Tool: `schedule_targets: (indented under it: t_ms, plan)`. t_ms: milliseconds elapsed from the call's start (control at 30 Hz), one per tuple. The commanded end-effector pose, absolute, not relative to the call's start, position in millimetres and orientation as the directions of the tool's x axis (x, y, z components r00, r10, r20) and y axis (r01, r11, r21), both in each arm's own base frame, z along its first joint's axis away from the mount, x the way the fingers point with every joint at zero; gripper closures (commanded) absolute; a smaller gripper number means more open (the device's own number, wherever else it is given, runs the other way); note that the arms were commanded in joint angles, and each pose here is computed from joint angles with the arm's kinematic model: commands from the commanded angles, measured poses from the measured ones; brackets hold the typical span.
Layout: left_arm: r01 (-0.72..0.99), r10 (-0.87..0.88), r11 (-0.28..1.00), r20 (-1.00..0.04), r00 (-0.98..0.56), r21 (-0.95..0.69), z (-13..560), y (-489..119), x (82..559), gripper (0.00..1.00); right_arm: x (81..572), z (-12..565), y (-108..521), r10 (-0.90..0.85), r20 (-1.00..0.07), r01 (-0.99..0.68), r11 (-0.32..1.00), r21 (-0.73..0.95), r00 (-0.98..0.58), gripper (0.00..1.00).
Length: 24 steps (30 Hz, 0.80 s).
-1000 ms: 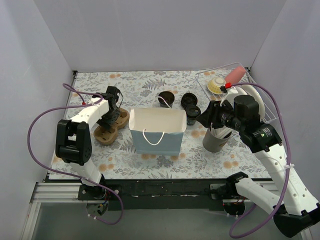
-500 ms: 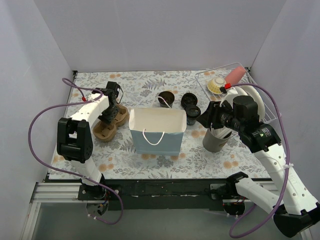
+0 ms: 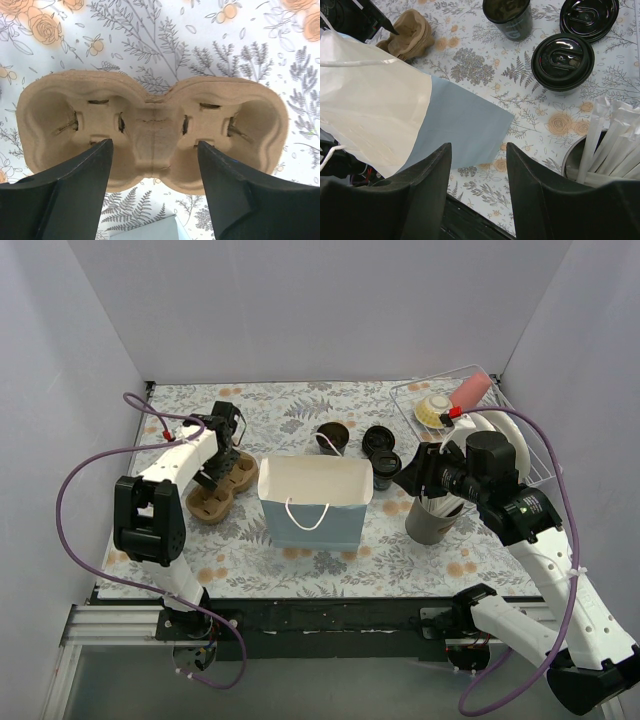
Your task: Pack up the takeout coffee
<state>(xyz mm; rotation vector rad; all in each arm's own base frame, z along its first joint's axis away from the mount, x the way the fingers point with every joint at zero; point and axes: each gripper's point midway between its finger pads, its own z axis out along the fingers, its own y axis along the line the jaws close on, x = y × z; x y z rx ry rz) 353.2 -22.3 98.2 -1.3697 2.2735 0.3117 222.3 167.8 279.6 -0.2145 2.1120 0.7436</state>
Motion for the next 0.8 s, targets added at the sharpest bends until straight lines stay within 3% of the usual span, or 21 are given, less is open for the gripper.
schedule_targets:
  t_ms: [0,467,767]
  plan:
    - [-0.881,-0.769,0.470,-0.514,-0.379,-0.052,101.0,-16.1,347.9,0.31,225.2,290.1,171.0,0.110,-0.814,-0.442,0.794,0.417,-0.570,0.44]
    - [-0.889,-0.775,0.458,-0.496,-0.392,-0.012,82.6,-18.8,352.4,0.36,227.0,291.9,170.2,0.105,-0.816,-0.441,0.799,0.409,-0.568,0.44]
    - [-0.894,-0.769,0.448,-0.510,-0.385,0.000,81.8,-14.4,350.4,0.54,227.2,292.0,170.3,0.102,-0.818,-0.443,0.799,0.406,-0.566,0.44]
